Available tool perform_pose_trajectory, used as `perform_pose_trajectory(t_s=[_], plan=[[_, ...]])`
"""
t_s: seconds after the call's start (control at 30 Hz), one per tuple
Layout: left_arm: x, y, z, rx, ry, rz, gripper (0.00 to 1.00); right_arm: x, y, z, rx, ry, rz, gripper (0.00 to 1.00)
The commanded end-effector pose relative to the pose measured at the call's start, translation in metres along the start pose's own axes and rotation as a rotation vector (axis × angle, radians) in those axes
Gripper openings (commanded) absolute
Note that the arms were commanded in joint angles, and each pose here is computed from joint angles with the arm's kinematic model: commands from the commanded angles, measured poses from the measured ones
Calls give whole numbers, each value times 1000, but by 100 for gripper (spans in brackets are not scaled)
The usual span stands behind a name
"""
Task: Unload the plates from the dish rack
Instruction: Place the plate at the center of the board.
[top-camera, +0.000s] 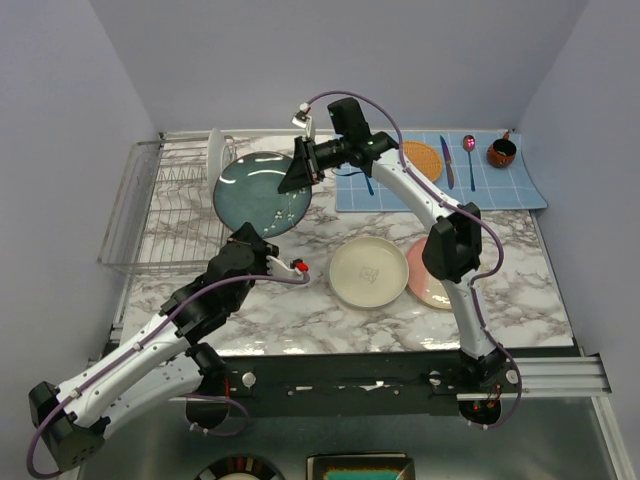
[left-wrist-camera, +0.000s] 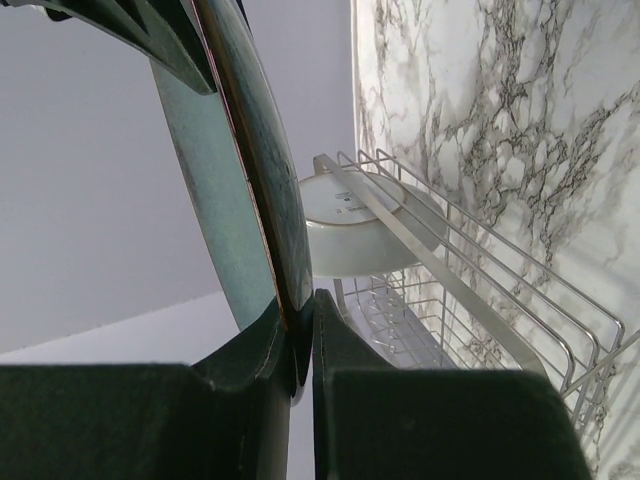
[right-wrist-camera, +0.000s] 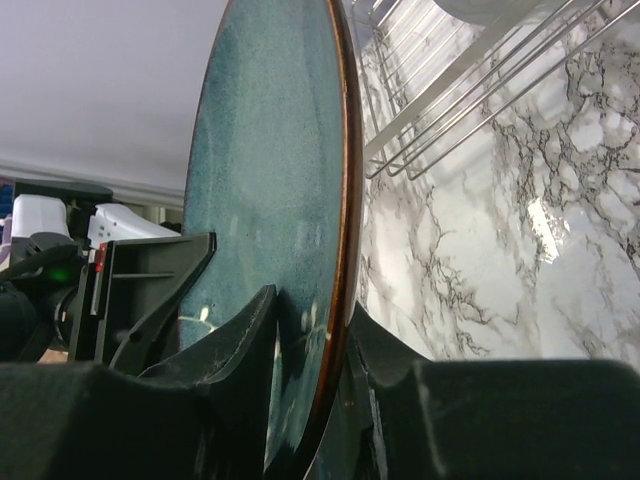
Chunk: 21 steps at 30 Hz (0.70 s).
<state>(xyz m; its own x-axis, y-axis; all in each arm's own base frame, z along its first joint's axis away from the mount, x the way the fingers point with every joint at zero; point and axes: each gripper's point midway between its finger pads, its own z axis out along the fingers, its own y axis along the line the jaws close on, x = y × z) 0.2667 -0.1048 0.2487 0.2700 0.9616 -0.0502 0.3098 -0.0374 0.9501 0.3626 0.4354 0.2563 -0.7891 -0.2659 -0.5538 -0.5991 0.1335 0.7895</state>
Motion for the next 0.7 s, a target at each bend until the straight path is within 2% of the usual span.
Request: perform_pose_trajectory(t_s=[0.0, 0.27, 0.67], plan=[[5, 28, -10, -124, 11, -59, 0, -15, 0, -9, 15, -35, -90, 24], [9, 22, -10, -123, 20, -64, 0, -9, -8, -8, 24, -23, -73, 1], [14, 20, -10, -138, 35, -65, 0, -11, -9, -15, 45, -31, -76, 0]])
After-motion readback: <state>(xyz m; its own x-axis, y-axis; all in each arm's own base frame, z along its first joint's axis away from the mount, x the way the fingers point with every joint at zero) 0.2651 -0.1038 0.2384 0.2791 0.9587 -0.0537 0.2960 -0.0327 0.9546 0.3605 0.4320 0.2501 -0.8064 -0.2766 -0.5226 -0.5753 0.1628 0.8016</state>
